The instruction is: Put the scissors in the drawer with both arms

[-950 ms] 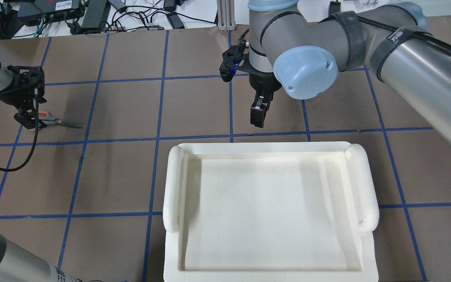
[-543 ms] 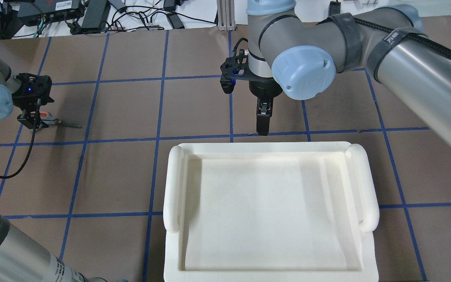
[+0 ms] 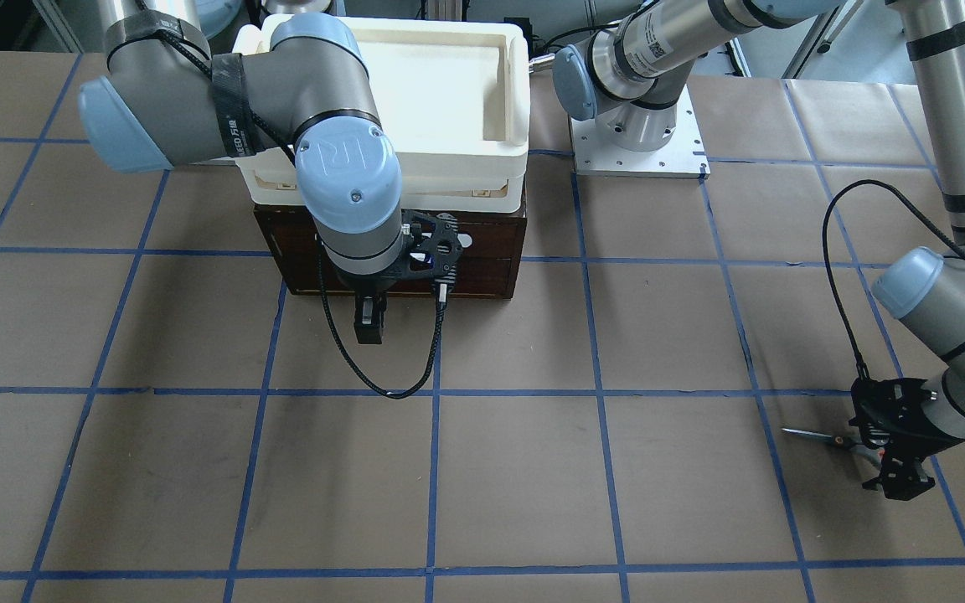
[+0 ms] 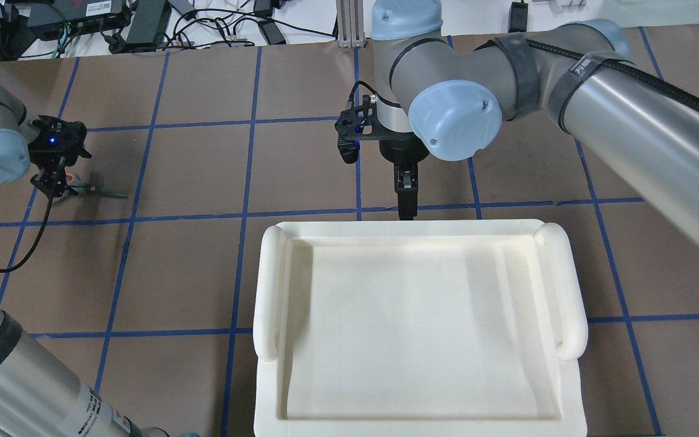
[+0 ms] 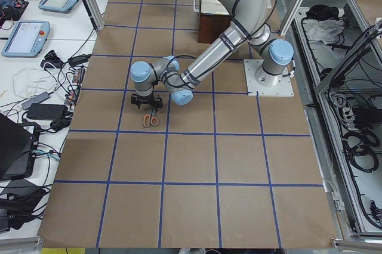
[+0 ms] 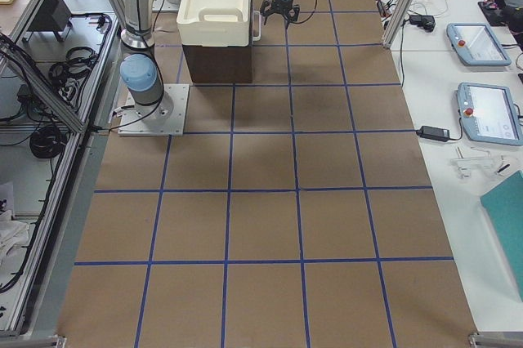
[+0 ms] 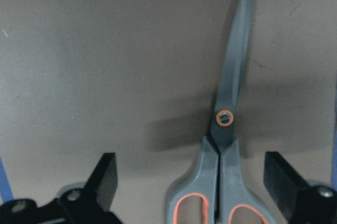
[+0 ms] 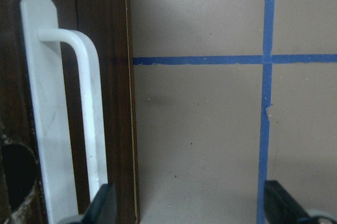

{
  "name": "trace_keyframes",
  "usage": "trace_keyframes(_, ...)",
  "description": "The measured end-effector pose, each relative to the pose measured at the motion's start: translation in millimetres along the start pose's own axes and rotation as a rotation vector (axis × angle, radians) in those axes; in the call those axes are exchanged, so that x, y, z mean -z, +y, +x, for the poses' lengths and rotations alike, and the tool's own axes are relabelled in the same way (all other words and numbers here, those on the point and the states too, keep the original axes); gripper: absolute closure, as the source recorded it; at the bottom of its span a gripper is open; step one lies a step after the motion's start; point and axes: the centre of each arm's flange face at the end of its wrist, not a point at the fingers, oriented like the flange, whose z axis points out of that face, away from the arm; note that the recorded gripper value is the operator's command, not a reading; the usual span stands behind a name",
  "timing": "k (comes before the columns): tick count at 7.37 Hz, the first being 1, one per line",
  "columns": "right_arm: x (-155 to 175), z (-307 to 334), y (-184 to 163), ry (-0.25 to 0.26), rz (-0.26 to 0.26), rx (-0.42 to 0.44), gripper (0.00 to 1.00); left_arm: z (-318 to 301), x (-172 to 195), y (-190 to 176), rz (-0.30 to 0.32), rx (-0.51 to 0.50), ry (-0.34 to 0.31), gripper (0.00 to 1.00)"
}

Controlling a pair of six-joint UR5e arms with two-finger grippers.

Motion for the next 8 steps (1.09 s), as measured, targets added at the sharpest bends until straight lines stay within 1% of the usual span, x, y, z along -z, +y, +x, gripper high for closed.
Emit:
trace_keyframes(1,0,-1,-2,-0.008,0.006,0.002,0.00,1,-3,0,0.002,-0.003,0.011,0.07)
trace_keyframes(4,-13,-1,-10,-0.046,-0.004,-0.016,0.00,7,3,1,-0.009,-0.006,0.057,0.08)
trace_keyframes(6,-13,-4,-12,-0.054,-0.008,-0.040,0.00,9,-1,0,-0.001,-0.008,0.075,0.10)
trace_keyframes(8,-16,-6,-12,-0.070,-0.014,-0.076,0.00,10,-6,-1,0.007,-0.010,0.087,0.27)
